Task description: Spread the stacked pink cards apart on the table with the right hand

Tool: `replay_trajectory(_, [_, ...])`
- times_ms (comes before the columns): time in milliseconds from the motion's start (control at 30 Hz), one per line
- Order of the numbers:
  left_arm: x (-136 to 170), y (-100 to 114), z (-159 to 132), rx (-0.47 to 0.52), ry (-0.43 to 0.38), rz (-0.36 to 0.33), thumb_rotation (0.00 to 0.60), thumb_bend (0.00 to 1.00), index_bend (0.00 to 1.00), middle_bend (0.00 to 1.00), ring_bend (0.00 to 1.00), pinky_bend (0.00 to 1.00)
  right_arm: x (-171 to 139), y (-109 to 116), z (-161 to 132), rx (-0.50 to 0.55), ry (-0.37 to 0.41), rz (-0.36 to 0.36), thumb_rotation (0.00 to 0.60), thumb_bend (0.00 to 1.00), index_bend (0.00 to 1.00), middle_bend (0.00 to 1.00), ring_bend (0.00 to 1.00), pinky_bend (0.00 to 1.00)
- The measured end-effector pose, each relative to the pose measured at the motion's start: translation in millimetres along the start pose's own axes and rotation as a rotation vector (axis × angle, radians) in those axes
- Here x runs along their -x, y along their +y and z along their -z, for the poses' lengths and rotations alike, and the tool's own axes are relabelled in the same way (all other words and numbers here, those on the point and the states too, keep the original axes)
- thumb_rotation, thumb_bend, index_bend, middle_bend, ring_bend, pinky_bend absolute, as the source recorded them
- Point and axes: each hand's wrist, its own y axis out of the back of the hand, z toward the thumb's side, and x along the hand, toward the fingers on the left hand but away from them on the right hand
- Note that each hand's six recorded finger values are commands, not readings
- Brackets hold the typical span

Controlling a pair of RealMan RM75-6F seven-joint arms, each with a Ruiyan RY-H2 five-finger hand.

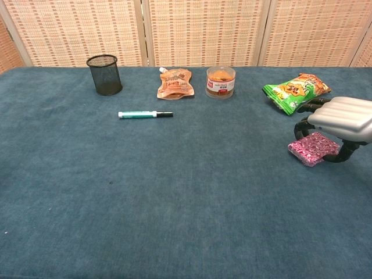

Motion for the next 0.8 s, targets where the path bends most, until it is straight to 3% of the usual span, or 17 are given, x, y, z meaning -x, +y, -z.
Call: replay_trajectory(800, [0.7,0.6,-1.2,-0.001,0.001,-0.005,0.6,0.47,0.0,0.0,0.07,0.13,0.5,4.9,-1.3,0.003,-0.003,0.044,0.6,0.21,0.56,0.44,0.18,0.08])
